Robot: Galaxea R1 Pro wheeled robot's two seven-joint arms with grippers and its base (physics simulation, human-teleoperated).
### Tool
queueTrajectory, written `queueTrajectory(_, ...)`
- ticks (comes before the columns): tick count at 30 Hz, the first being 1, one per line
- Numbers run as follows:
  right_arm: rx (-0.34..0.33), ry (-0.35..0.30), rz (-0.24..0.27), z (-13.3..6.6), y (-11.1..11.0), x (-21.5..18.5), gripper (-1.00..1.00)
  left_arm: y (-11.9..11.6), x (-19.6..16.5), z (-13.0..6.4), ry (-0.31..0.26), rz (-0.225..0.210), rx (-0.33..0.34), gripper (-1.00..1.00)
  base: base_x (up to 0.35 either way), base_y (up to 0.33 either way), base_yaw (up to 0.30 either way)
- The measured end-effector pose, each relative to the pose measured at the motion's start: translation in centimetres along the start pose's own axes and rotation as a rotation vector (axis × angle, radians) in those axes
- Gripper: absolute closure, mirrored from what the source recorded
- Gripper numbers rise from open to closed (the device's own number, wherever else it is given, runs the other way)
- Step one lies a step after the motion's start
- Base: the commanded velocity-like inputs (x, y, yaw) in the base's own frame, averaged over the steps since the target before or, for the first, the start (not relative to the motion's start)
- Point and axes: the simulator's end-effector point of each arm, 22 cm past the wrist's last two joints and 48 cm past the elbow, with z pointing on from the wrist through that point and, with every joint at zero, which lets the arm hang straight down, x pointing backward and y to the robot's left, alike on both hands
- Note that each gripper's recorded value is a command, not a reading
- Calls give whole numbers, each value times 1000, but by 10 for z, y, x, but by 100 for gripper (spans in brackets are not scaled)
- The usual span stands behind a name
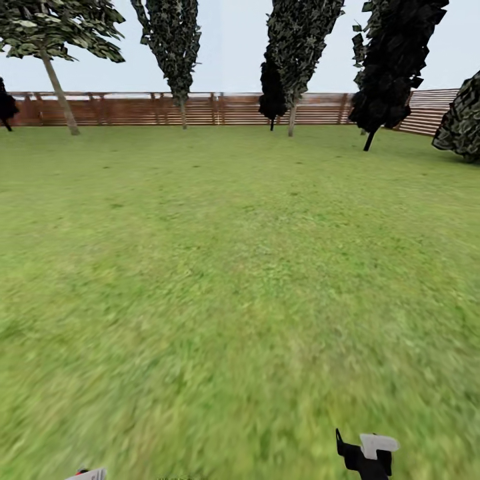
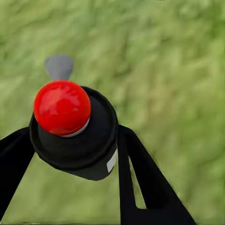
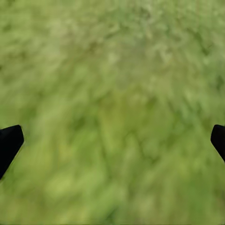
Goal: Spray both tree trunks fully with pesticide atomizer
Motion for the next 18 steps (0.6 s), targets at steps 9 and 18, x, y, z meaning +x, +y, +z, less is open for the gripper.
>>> queueTrajectory(9, 0, -8, 2, 0, 0, -4, -100, 0, -4, 0, -8, -2, 1, 100, 0, 0, 232)
queueTrajectory(18, 1, -17, 4, 0, 0, -9, -100, -1, -8, 0, -18, -4, 2, 100, 0, 0, 218)
